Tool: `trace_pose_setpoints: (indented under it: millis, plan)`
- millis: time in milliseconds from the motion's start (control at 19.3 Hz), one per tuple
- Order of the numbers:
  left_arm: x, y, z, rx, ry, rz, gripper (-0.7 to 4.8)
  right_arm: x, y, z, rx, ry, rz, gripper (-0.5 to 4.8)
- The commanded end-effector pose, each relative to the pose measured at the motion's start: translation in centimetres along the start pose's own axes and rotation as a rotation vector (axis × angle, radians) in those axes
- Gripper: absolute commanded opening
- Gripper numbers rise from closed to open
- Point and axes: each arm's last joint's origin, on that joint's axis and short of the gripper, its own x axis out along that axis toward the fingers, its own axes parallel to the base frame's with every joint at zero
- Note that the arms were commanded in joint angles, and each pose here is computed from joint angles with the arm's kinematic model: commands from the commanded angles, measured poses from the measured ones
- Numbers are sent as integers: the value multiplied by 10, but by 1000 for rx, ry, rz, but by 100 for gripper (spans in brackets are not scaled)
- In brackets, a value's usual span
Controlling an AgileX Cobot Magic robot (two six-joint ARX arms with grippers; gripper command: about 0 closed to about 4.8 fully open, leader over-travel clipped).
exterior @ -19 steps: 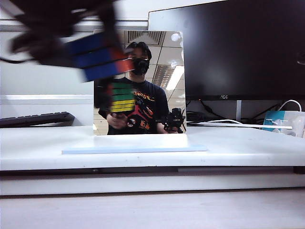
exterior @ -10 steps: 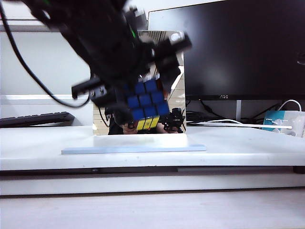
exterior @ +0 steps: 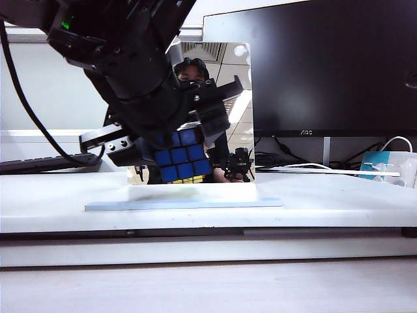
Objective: Move the the Rubik's Cube near the mirror.
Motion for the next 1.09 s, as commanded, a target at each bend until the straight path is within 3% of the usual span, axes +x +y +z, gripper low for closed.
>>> trace_pose_setpoints:
  millis: [52, 156, 207, 519, 726, 778, 830, 882, 934, 985, 1089]
  plan:
    - [-1, -4, 5, -20, -17, -23, 189, 0, 0, -1, -6, -5, 0, -1]
    - [-1, -3, 5, -7, -36, 2, 353, 0, 0, -1, -6, -5, 0, -1]
    - [-1, -2, 6, -8, -44, 12, 391, 0, 0, -1, -6, -5, 0, -1]
    - [-3, -3, 11, 18, -41, -12, 405, 0, 0, -1, -6, -5, 0, -1]
    - [-34, -6, 49, 233, -131, -86, 396, 0, 0, -1, -6, -5, -1, -1]
    - [-43, -5, 59, 291, -154, -97, 306, 0, 0, -1, -6, -5, -1, -1]
    - [-54, -3, 71, 382, -173, -119, 55, 0, 0, -1, -6, -5, -1, -1]
    - [-77, 4, 91, 511, -212, -157, -8, 0, 0, -1, -7, -6, -3, -1]
    - [-89, 8, 100, 559, -232, -189, -5, 0, -1, 0, -7, -9, -21, -1]
    - [-109, 16, 113, 642, -254, -295, -5, 0, -2, 0, -7, -14, -52, -1]
    - [-139, 29, 129, 697, -299, -459, -5, 0, -4, 0, -7, -25, -117, -1]
